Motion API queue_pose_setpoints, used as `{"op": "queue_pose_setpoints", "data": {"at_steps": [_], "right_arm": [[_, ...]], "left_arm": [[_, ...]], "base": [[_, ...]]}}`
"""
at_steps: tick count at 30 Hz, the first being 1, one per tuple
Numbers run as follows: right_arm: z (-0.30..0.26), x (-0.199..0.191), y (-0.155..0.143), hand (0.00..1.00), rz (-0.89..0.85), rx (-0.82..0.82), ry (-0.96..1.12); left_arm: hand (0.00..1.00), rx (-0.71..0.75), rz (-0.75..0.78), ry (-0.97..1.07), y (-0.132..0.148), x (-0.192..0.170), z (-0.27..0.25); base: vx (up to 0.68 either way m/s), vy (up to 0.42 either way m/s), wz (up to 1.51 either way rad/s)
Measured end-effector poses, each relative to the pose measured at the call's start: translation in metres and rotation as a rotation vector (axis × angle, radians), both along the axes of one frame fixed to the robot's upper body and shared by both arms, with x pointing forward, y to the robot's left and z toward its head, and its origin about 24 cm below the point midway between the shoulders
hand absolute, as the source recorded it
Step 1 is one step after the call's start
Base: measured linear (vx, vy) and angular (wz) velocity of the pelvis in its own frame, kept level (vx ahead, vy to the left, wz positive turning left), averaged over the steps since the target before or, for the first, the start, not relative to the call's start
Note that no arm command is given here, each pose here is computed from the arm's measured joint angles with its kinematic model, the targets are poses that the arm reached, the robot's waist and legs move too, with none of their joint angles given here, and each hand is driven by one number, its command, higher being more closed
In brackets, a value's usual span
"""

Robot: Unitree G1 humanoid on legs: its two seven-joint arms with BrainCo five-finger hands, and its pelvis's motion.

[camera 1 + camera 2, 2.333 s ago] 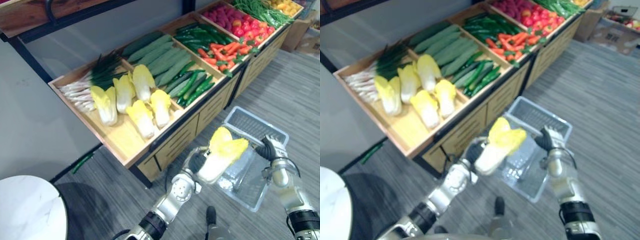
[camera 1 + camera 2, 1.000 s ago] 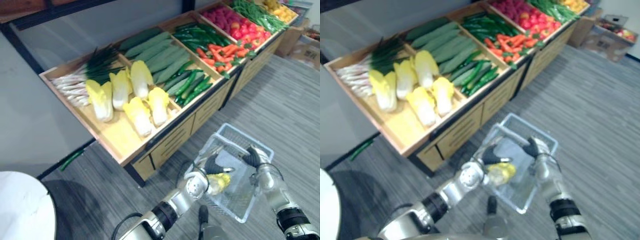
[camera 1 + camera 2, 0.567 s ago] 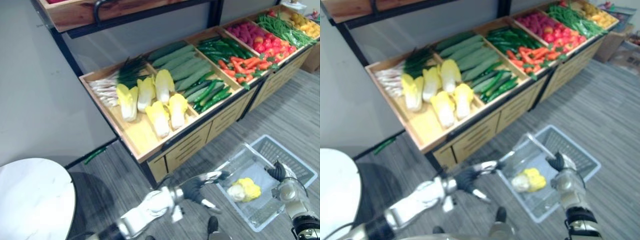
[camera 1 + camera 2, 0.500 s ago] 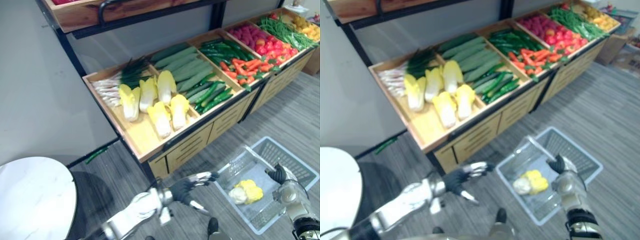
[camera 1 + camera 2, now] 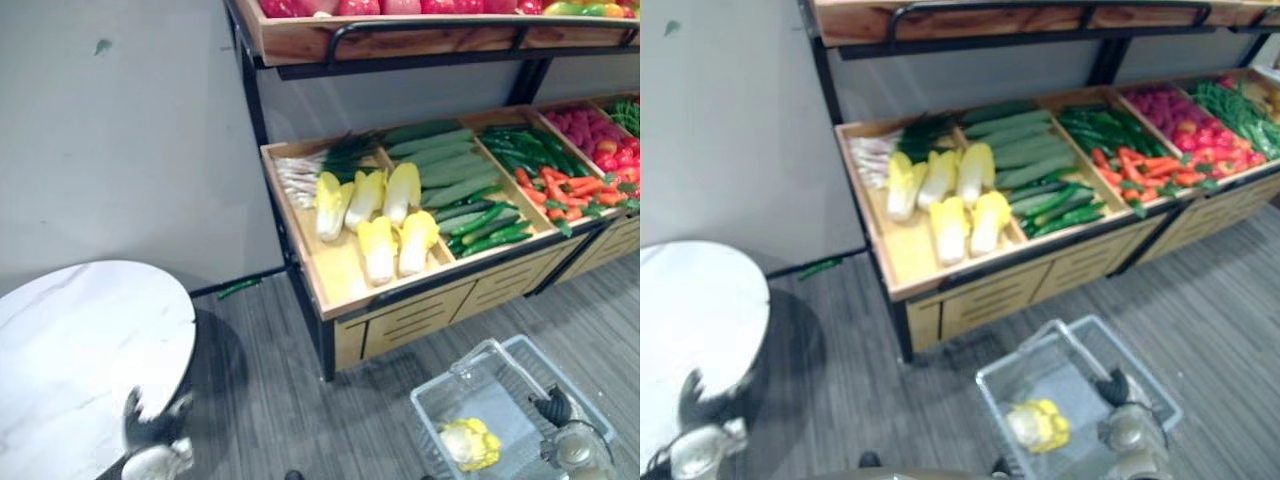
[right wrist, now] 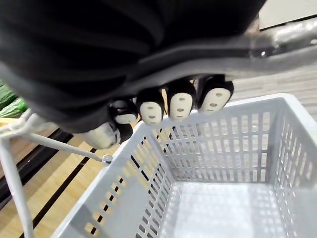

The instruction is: Pick vegetable in the basket

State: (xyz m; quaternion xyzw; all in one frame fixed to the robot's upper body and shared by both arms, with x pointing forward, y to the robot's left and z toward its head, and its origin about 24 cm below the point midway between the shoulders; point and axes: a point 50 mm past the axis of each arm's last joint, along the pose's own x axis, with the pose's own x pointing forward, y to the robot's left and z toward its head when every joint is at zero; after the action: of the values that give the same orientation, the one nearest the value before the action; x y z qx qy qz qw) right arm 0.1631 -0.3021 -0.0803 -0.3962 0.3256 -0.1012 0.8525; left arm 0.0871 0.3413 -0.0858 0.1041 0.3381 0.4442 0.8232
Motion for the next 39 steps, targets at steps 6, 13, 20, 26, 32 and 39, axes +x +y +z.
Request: {"op": "queue_pose_setpoints", "data": {"at_steps": [6, 13, 20, 26, 32, 39], "right_arm": [[0.009, 0.005, 0.007, 1.00, 0.051, 0.000, -0.071], [0.007, 0.003, 0.016, 1.00, 0.112, 0.008, -0.065], [0.001, -0.014, 0.012, 1.00, 0.081, 0.017, -0.029], [0.014, -0.025, 0.013, 1.00, -0.093, 0.074, -0.173], [0.033, 0.011, 0.039, 1.00, 0.000, 0.106, -0.312], [0.027, 0.028, 0.035, 1.00, 0.029, 0.083, -0.257]], "left_arm": [[0.00, -0.006, 0.031, 0.301, -0.003, -0.052, -0.025], [0.00, -0.147, -0.226, 0.425, -0.041, -0.050, -0.050], [0.00, -0.307, -0.405, 0.392, -0.092, -0.038, -0.066], [0.00, -0.344, -0.492, 0.417, -0.105, -0.041, -0.070], [0.00, -0.307, -0.490, 0.424, -0.096, -0.038, -0.068], [0.00, -0.316, -0.517, 0.333, -0.105, -0.002, -0.065]], "base": [[0.05, 0.012, -0.16], [0.03, -0.013, -0.22], [0.01, -0.003, -0.06], [-0.02, 0.035, -0.28], [-0.12, 0.053, -1.95], [0.01, -0.176, -1.46]]}}
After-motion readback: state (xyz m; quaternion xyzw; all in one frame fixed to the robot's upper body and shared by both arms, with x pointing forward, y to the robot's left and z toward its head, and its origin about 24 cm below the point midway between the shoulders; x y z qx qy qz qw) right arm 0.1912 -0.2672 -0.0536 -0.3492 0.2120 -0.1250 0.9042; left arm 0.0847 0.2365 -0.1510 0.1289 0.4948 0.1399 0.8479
